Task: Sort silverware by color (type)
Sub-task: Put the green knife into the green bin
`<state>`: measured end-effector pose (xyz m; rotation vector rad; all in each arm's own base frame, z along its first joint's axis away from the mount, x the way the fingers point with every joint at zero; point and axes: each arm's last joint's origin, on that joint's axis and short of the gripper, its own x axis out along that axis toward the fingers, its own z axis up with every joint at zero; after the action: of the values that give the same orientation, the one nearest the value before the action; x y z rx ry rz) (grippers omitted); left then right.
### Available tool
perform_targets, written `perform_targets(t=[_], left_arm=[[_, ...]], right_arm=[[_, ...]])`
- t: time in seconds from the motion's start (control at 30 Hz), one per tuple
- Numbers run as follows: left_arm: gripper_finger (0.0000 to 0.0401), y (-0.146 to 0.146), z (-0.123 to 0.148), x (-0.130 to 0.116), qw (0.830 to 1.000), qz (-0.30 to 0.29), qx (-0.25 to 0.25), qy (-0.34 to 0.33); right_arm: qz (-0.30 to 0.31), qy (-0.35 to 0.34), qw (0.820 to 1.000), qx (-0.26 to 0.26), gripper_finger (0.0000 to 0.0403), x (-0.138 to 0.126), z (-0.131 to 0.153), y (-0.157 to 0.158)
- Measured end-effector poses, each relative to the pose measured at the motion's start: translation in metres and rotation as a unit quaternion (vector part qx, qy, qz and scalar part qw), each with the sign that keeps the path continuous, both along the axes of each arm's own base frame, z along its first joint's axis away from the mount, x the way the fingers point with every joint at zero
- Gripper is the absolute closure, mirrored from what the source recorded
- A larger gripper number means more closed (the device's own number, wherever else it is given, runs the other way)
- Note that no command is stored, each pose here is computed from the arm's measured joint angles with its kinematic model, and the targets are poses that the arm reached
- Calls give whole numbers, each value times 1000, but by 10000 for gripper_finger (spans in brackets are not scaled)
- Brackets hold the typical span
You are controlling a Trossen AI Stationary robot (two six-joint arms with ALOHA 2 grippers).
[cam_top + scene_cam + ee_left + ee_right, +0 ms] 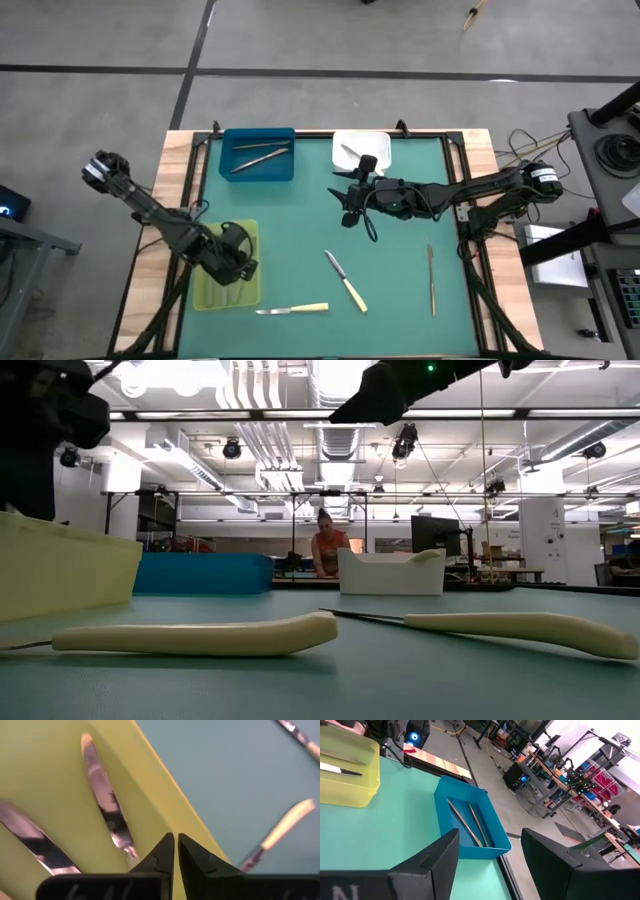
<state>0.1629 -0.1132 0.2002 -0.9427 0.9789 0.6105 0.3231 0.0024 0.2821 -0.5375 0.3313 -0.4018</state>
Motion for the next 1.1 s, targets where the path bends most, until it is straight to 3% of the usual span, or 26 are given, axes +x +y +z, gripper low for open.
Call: perform_targets(t=[0.5, 0.77, 0.93, 1.1], left_arm=[[401, 22, -32, -8, 987, -111, 107, 47], [401, 24, -40, -6, 963, -198, 183, 21], [401, 27, -44, -8, 947, -218, 233, 21], [401, 28, -52, -9, 943, -230, 240, 6]], right_arm=[[0, -4, 1000, 0, 197, 0, 1, 0], [0, -3, 1000, 0, 197, 0, 1, 0], [0, -3, 1000, 0, 197, 0, 0, 0], [0, -2, 1000, -2, 197, 0, 0, 0]])
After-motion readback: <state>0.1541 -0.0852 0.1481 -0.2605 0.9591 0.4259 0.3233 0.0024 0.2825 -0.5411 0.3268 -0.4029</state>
